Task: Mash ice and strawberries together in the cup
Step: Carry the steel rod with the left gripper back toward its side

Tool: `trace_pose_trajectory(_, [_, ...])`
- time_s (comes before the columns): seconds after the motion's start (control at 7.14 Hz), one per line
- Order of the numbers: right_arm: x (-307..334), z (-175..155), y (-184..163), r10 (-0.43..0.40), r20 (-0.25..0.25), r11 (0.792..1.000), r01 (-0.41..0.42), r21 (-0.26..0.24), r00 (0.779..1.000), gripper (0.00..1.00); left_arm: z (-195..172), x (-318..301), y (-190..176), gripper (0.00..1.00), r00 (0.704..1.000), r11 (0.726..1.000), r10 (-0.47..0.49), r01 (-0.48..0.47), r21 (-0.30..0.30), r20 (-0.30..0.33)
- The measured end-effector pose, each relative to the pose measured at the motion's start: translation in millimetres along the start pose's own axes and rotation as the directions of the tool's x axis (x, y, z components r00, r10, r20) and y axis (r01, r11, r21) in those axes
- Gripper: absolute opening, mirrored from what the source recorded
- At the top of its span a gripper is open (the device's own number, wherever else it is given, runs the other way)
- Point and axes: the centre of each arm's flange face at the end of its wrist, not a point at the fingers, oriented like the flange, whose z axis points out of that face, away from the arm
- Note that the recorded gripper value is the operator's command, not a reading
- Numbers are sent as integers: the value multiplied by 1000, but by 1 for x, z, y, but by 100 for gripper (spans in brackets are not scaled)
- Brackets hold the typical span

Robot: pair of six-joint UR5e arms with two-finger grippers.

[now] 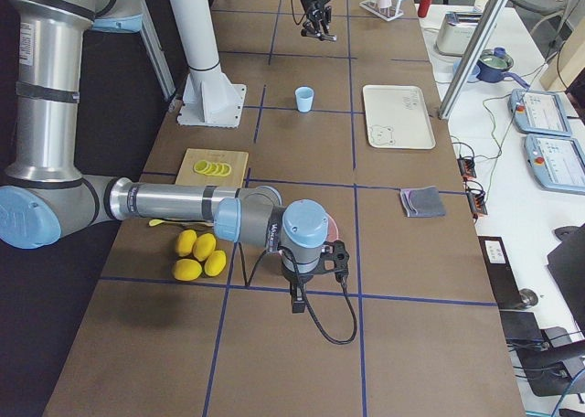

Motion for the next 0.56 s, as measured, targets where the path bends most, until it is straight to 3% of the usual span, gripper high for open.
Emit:
trace_pose_trajectory(0.14, [0,0,0,1,0,1000,-1,-1,1000,100,12,-50,1,5,996,993,-84,84,-78,6])
trace_pose_trajectory(0.28, [0,0,0,0,0,1000,0,-1,1000,100,30,-117,9,12,980,967,-197,197,-161,16])
trace_pose_trajectory(0.56, [0,1,0,0,0,1000,0,-1,1000,100,65,-251,39,12,907,866,-413,420,-272,85])
